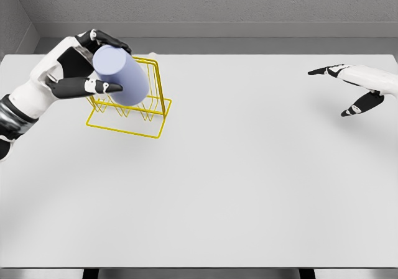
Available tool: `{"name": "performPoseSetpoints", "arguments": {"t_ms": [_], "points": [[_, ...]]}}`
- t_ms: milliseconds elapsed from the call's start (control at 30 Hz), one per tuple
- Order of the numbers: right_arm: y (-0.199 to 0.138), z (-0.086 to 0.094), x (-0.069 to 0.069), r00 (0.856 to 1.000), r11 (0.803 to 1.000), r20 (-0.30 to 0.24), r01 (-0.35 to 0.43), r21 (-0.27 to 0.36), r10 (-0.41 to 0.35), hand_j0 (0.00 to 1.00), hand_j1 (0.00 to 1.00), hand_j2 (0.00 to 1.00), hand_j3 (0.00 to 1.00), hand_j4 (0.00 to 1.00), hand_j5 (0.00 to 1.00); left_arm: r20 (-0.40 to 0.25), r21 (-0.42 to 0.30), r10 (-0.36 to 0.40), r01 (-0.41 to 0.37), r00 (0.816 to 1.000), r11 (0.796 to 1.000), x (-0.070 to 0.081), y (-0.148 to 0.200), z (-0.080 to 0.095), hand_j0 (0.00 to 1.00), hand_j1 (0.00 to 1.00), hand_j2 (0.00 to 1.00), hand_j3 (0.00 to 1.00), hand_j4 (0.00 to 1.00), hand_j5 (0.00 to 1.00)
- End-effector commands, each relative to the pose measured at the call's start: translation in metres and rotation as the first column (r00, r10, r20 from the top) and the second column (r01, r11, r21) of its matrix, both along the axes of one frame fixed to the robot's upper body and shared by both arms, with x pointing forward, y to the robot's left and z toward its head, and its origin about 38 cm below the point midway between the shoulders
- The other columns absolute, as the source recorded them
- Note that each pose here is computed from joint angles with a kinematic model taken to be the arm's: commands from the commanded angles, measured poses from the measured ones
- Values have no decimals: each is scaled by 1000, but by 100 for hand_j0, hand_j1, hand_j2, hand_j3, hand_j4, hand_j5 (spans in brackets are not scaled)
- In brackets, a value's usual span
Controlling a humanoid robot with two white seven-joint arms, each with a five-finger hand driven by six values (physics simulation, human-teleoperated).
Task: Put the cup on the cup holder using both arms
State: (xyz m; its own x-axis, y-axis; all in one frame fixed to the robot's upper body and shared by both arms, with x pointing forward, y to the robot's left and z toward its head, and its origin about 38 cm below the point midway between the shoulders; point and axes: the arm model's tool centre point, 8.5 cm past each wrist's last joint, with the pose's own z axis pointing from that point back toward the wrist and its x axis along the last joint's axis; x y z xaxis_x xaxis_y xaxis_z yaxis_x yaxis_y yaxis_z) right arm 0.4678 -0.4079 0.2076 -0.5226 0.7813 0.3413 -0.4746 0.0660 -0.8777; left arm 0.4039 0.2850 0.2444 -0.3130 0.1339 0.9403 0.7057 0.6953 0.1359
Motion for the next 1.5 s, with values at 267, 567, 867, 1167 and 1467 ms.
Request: {"name": "performPoseSetpoints", "arguments": {"t_ms": [267, 567, 867, 1167, 1467], "points": [[1, 0, 0, 1000, 1000, 0, 2, 8, -2, 100, 100, 100, 100, 100, 100, -18, 4, 19, -19, 1000, 1000, 2, 7, -3, 50, 50, 50, 50, 50, 50], [0, 1, 0, 1000, 1000, 1, 3, 7, -3, 100, 100, 100, 100, 100, 100, -29, 6, 35, -35, 999, 999, 9, 10, -5, 50, 50, 50, 50, 50, 50], [-2, 2, 0, 1000, 1000, 1, 6, 5, -6, 100, 100, 100, 100, 100, 100, -25, 10, 32, -32, 999, 999, 8, 9, -5, 90, 90, 90, 90, 90, 90], [-1, 1, 0, 1000, 1000, 1, 5, 6, -5, 100, 100, 100, 100, 100, 100, -17, 13, 34, -34, 999, 999, 7, 10, -3, 97, 97, 97, 97, 97, 97], [0, 1, 0, 1000, 1000, 1, 2, 9, -2, 100, 100, 100, 100, 100, 100, 150, 114, -171, 155, 974, 981, -28, 7, 23, 98, 98, 98, 98, 98, 98]]}}
